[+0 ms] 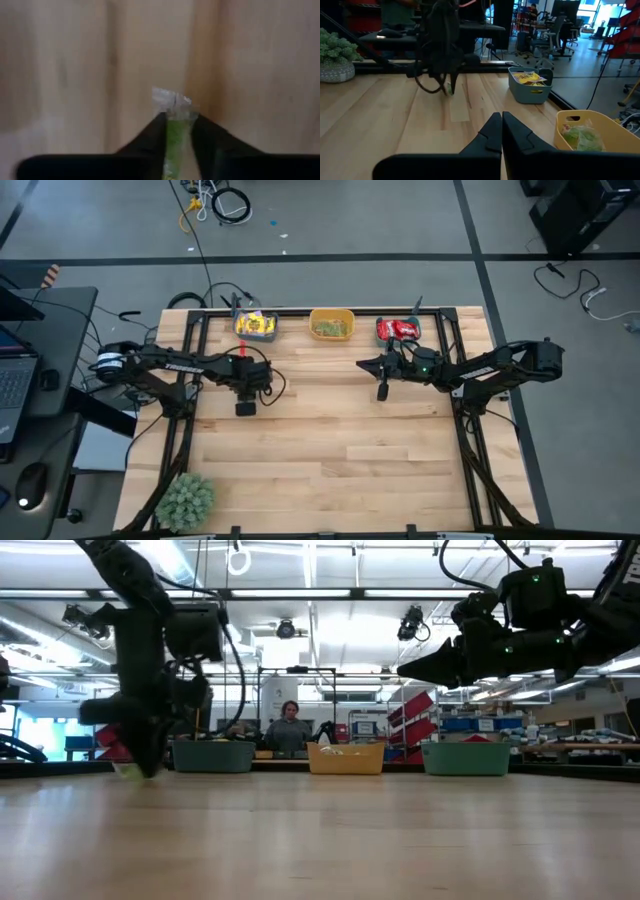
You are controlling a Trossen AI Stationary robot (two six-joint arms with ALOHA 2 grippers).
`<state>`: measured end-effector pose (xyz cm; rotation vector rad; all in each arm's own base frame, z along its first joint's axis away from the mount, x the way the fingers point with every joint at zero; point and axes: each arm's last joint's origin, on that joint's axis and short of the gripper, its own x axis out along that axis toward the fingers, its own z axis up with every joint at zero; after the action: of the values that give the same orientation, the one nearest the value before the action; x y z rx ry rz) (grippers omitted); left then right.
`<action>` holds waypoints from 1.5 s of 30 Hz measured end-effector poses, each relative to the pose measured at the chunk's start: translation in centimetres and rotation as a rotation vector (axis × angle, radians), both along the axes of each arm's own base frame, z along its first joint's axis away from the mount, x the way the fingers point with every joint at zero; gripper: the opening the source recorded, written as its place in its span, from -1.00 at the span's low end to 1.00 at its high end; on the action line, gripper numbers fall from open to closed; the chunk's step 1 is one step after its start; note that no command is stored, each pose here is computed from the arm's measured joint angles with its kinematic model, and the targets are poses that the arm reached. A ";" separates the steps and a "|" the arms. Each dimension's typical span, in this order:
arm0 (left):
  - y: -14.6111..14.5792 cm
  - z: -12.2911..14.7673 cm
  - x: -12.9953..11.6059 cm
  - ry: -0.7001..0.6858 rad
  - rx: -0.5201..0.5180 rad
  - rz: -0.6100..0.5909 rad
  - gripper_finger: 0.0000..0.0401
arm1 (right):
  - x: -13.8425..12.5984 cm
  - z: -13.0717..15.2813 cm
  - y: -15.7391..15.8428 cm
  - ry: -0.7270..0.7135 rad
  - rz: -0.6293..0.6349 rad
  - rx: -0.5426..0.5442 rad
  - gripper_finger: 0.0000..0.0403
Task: Sort candy
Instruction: Put the green gummy into the yellow bin
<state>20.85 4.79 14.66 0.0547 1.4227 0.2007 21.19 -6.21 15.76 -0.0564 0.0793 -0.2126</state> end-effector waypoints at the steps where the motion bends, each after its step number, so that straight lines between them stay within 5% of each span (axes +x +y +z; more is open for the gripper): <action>1: 0.1 0.3 0.2 -0.011 0.013 0.001 -0.65 | 0.0 0.0 0.0 0.001 0.000 0.000 -1.00; 4: 0.6 1.4 1.2 -0.063 0.046 0.012 -0.94 | 0.0 0.0 0.0 0.000 0.000 0.000 -1.00; 16: 8.7 8.9 6.6 -0.478 0.172 0.073 -0.99 | 0.0 0.1 0.0 -0.009 0.000 -0.003 -1.00; 30: 16.3 8.4 16.6 -0.519 0.159 -0.115 -1.00 | 0.0 0.2 0.0 -0.017 -0.001 -0.006 -1.00; 45: 19.2 6.3 20.6 -0.535 0.156 -0.164 -0.91 | 0.0 0.3 0.0 -0.030 -0.009 -0.010 -1.00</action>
<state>41.47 23.96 20.97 0.2287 0.8625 0.1743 21.21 -6.25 16.07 -0.0626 0.0482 -0.2224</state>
